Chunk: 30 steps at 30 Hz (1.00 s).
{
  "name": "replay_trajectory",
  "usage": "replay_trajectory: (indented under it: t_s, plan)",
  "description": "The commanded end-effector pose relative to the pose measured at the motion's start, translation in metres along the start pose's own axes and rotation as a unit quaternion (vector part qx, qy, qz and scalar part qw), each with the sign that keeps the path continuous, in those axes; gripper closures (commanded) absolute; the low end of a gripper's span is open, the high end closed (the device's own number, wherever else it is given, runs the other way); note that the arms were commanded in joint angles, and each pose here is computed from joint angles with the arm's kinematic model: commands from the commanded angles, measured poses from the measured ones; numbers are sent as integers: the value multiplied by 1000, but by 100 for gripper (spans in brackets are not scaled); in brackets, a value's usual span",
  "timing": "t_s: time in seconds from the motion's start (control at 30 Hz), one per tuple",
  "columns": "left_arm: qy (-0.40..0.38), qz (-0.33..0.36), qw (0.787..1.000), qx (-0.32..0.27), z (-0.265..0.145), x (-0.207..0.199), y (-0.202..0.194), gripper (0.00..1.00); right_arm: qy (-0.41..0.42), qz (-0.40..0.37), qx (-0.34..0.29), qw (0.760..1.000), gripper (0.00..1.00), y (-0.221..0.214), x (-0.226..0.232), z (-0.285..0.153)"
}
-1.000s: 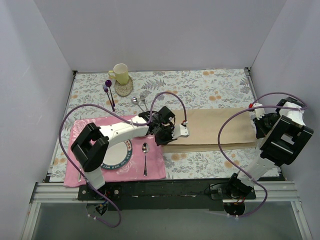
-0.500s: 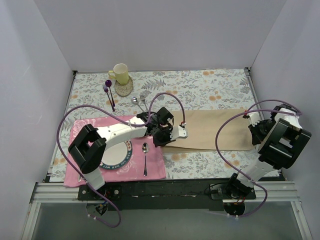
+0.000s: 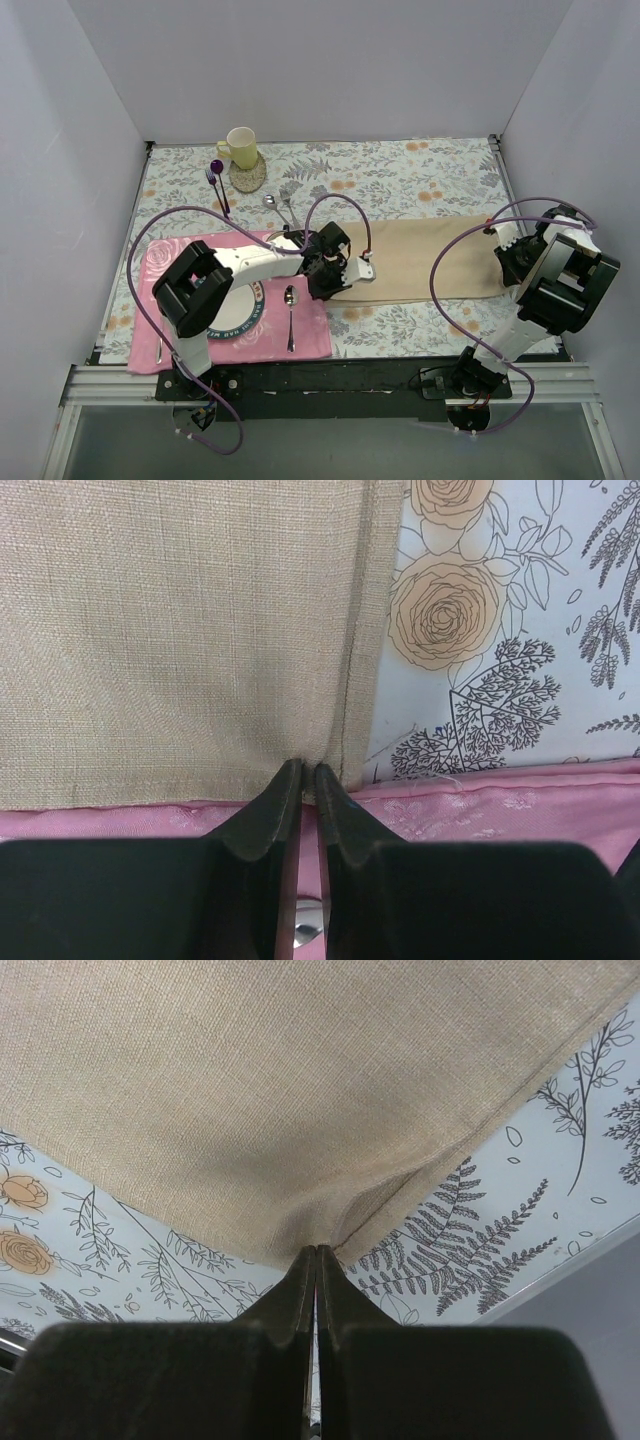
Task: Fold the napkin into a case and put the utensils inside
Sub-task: Fold and flatten the napkin at the center of the board.
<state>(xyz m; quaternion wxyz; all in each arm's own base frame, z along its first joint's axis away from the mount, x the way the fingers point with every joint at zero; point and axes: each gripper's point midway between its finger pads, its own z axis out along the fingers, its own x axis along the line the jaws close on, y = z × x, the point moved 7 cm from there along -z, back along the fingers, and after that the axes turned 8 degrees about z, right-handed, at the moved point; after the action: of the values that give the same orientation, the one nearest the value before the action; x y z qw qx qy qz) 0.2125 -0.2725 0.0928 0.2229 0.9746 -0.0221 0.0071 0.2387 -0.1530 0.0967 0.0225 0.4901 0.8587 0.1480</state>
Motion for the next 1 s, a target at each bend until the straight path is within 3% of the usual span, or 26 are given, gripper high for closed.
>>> replay_trajectory:
  t_s: [0.0, 0.27, 0.5, 0.77, 0.83, 0.87, 0.93, 0.97]
  plan:
    - [19, 3, 999, -40, -26, 9, 27, 100, -7, 3, -5, 1000, 99, 3, -2, -3]
    - [-24, 11, 998, -55, -47, -6, 36, 100, -7, 7, 0, 1000, 99, 3, -4, -3]
    - [-62, -6, 997, -41, -28, -19, 24, 100, -9, 15, 0, 1000, 99, 4, -5, -5]
    - [-54, -24, 998, -5, 0, -19, 3, 99, -23, 16, 9, 1000, 99, 3, -9, -7]
    - [-45, -23, 999, -7, 0, -17, 4, 90, -28, 11, 15, 999, 99, 1, -8, -7]
    - [-45, -24, 999, -10, -1, -16, 6, 79, -28, 6, 16, 999, 99, 0, -8, -7]
    - [-49, -29, 998, -32, -10, -12, 16, 69, -25, 2, 13, 1000, 99, 1, -5, -11]
    - [-50, -34, 997, -48, -21, -11, 22, 63, -25, 5, 7, 1000, 92, 3, -4, -14]
